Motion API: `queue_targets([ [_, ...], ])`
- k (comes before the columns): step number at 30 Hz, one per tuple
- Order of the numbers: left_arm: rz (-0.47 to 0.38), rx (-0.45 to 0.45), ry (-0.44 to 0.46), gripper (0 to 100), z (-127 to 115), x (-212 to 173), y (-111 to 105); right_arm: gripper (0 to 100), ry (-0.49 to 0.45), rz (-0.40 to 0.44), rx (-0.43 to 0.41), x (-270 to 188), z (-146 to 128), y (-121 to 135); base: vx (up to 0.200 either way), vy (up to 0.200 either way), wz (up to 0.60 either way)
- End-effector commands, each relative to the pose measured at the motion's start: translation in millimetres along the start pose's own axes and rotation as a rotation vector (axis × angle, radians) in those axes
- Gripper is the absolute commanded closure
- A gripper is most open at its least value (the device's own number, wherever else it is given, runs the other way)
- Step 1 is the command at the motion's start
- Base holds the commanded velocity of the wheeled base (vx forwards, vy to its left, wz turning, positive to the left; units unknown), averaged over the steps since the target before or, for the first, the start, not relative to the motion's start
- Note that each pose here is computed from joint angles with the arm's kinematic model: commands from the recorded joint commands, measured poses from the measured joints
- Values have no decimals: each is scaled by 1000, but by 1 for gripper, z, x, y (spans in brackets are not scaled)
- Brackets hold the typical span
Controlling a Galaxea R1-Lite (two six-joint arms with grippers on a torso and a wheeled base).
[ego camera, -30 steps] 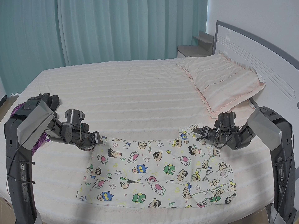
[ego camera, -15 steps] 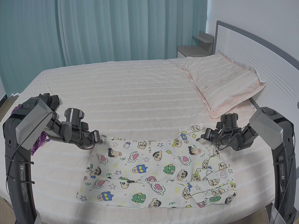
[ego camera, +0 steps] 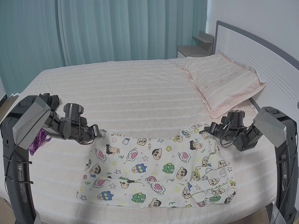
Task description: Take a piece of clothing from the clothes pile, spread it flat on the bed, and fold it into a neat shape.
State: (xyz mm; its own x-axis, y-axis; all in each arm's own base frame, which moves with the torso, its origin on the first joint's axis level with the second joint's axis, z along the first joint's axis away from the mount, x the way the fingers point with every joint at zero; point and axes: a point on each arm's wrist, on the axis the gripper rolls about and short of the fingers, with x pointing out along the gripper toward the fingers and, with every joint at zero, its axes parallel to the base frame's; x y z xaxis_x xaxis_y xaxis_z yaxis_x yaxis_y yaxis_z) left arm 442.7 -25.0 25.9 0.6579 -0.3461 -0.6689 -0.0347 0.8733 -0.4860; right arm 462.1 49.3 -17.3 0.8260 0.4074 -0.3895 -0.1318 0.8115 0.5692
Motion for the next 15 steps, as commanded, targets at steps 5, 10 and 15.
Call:
queue_targets([
  [5, -3, 3, -16, 100, 4, -2, -2, 100, -27, 9, -7, -3, 9, 3, 0, 0, 0],
  [10, 25, 7, -55, 100, 11, 0, -4, 100, -46, 18, -15, -2, 12, 4, 0, 0, 0],
  [15, 21, -3, -63, 100, 14, -1, -6, 100, -57, 22, -19, -2, 13, 5, 0, 0, 0],
])
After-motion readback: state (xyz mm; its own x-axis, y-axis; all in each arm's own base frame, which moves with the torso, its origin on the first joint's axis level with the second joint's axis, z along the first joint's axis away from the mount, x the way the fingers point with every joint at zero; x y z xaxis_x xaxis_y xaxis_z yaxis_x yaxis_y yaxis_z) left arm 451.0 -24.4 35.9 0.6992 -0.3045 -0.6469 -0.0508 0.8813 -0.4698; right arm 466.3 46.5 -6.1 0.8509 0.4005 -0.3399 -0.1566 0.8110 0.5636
